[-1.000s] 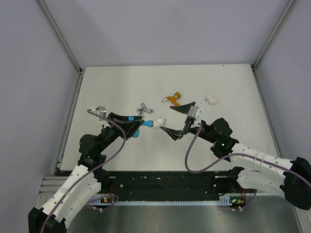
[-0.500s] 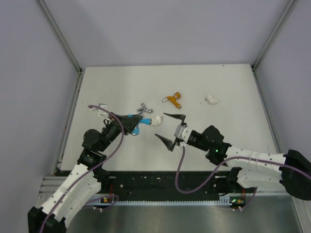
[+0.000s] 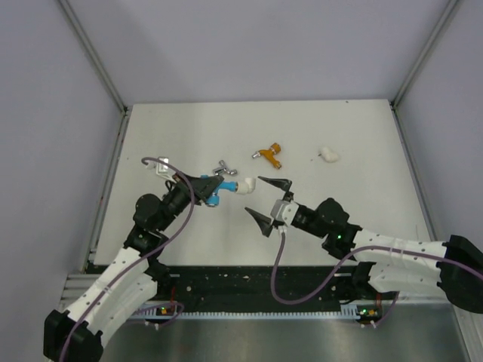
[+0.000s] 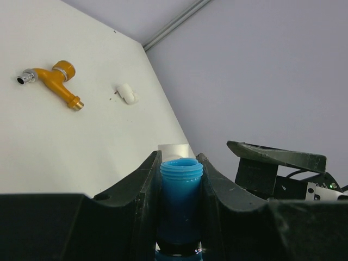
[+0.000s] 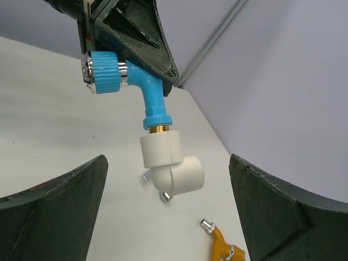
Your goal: Install the water faucets
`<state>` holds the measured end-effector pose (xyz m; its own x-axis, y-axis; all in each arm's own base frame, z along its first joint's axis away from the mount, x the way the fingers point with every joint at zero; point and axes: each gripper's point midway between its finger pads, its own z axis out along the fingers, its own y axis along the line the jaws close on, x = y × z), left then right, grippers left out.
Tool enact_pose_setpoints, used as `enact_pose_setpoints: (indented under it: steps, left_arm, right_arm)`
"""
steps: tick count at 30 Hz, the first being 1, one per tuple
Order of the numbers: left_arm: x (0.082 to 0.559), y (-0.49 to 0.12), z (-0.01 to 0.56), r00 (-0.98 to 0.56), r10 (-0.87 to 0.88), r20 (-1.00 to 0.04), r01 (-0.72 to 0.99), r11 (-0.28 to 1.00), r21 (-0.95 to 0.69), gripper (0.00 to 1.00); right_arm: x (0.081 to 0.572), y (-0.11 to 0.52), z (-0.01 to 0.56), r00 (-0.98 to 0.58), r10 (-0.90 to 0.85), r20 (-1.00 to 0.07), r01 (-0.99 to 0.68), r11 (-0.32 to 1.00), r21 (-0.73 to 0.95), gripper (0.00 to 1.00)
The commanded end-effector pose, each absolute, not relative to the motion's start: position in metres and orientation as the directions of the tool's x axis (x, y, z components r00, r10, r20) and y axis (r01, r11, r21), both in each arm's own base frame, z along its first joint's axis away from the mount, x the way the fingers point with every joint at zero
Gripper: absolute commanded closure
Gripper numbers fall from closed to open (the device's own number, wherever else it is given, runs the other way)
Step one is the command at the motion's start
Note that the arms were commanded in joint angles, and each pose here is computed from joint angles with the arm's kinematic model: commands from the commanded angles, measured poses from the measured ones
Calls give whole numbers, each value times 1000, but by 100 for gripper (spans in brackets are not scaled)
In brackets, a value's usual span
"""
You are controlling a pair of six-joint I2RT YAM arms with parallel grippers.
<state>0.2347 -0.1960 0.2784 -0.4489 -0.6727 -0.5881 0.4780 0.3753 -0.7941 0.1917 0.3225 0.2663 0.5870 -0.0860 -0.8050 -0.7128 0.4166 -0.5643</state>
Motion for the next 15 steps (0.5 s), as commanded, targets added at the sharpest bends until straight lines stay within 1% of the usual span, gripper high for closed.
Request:
enact_pose_setpoints:
  steps: [1, 4, 11, 15]
  left_arm:
    - [231, -197, 328, -403, -721, -564, 569, 286, -771, 100]
    - [231, -199, 327, -412, -722, -556, 573, 270, -774, 100]
    - [224, -206, 334, -450, -717, -532, 600, 198, -775, 100]
    - [221, -208, 334, -464, -710, -530, 603, 185, -776, 100]
  right_arm:
    - [187, 320, 275, 624, -84, -777, -687, 415, -596, 9]
    - [182, 319, 271, 620, -95, -779, -697, 390, -602, 10]
    - [184, 311, 265, 609, -125, -783, -691, 401, -602, 11]
    - [188, 314, 263, 613, -139, -778, -682, 403, -610, 13]
